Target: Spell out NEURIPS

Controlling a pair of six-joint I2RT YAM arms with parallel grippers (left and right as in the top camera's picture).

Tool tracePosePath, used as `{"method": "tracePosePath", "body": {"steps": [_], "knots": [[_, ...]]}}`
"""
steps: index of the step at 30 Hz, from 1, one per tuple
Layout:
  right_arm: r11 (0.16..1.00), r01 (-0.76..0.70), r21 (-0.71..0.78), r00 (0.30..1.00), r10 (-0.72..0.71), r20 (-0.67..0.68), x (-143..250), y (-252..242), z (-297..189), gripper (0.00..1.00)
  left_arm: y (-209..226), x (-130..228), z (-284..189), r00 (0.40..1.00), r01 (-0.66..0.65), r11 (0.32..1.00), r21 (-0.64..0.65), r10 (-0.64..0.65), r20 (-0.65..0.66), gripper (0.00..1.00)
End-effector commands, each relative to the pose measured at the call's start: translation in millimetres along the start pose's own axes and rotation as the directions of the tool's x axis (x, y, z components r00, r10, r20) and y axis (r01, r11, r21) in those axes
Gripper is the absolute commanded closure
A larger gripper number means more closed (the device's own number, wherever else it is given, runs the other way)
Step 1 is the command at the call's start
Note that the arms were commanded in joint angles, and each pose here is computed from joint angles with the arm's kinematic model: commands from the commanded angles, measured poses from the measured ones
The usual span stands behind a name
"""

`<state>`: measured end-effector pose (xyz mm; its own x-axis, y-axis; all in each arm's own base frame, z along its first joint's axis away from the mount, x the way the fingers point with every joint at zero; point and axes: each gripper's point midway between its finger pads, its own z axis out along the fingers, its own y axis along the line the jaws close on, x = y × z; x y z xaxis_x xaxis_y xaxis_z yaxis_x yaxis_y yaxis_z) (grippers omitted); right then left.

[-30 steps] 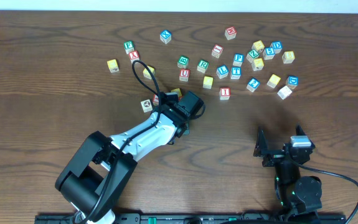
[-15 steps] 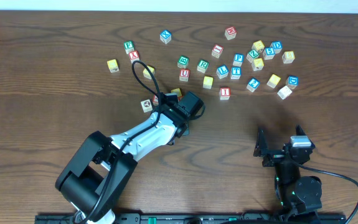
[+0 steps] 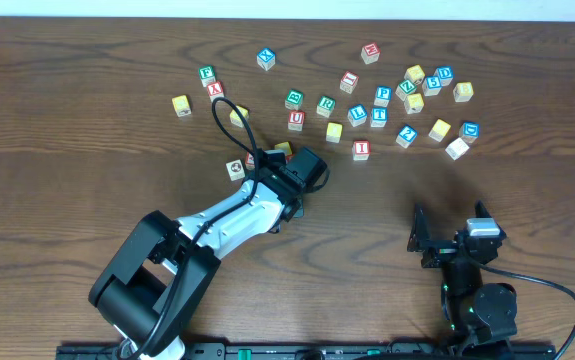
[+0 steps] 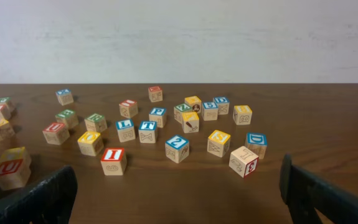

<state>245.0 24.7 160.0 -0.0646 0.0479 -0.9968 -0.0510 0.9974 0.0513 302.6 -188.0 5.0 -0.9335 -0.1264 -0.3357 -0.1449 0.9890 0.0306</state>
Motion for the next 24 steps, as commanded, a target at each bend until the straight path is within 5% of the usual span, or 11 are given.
{"method": "tracePosePath", "body": {"steps": [1, 24], "knots": [[1.000, -0.013, 0.014, 1.000, 0.013, -0.002, 1, -3, 0, 0.01, 4, 4, 3, 1.000, -0.008, 1.000, -0.015, 0.008, -0.008, 0.58], [1.000, -0.012, 0.014, 1.000, 0.013, -0.002, 1, -3, 0, 0.01, -6, -17, -27, 0.997, -0.038, 0.998, 0.053, 0.035, 0.065, 0.58]]}}
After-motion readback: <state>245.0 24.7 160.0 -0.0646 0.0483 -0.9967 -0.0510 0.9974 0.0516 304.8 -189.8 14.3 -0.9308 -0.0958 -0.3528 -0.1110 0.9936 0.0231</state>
